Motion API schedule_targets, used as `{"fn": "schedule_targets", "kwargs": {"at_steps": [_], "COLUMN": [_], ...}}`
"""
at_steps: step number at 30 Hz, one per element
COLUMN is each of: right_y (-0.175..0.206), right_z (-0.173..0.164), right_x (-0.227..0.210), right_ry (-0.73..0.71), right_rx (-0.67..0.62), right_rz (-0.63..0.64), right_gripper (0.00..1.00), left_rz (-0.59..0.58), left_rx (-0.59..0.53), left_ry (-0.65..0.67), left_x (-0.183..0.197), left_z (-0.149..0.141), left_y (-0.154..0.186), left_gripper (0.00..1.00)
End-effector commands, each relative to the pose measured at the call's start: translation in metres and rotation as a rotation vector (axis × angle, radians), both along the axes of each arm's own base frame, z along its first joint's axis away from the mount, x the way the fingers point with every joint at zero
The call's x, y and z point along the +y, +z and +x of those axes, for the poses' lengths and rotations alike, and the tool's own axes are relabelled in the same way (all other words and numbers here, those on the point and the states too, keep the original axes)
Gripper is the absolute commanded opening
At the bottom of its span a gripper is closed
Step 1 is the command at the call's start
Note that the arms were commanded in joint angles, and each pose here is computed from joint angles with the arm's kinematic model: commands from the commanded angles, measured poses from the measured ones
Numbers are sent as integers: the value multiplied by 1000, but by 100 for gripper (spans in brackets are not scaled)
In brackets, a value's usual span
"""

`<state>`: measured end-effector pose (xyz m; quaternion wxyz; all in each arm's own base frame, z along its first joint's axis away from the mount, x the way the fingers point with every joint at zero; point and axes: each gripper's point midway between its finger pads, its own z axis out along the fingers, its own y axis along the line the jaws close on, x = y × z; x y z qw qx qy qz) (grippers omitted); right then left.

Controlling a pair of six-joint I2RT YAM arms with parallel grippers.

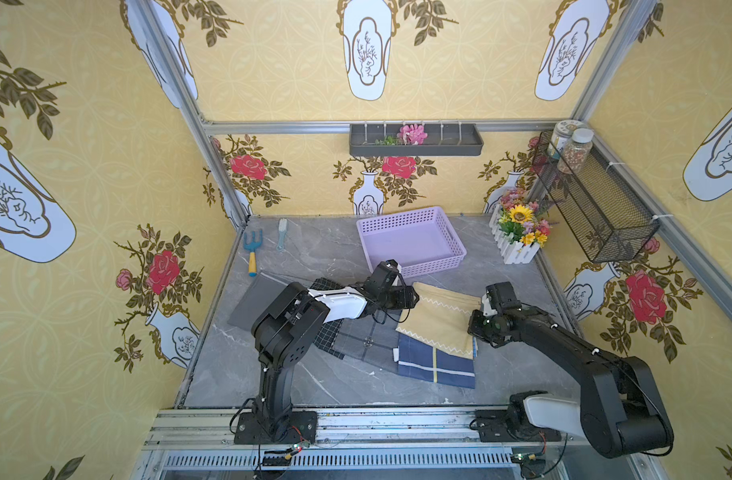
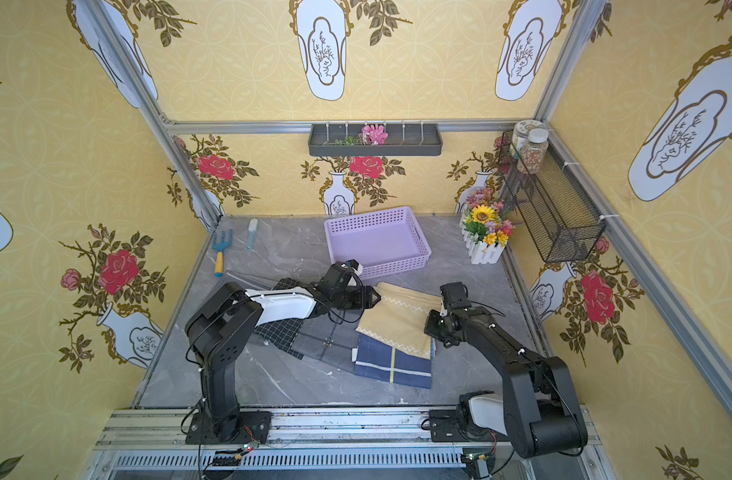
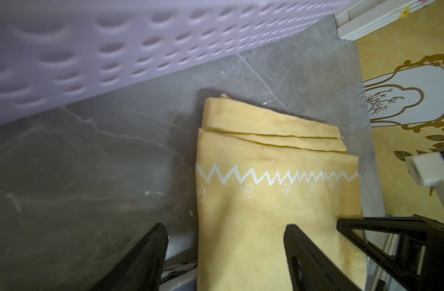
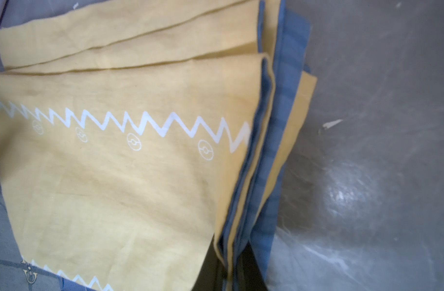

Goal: Put the folded pillowcase in the basket
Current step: Pick up the pillowcase from the pillowcase.

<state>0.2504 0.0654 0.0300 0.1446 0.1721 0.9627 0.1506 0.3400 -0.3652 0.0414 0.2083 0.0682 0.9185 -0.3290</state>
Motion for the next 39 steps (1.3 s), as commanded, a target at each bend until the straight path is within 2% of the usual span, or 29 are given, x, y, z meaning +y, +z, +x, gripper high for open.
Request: {"fn": "schedule_targets", "kwargs": {"at_steps": [1,11,18,26,31,39], "right_y": [0,1,1,2,6,25], "right_z": [3,3,1,2,2,1], "right_x": [-2,-2,-2,-2,-1,-3], "right_ry": [7,6,4,4,2,-10], "right_rx": [-13,-11,-8,-14,-26,-86], "right_rz": [-15,-16,-13,-12,-8,-10], "right_gripper": [7,7,6,6,6,6], "left_rz": [20,3,9,-3,-30,-74], "left_rx": [38,71,54,22,-6,-76], "left_ry": [-33,-71,-52,-35,-23,3], "left_x": [-1,-12,-12,-8,-8,-4], "left_z": [-6,-9,-6,-4,-3,0], "left_y": [-12,-21,-21,-14,-4,24], "left_gripper": [73,58,43,12,0,0]}}
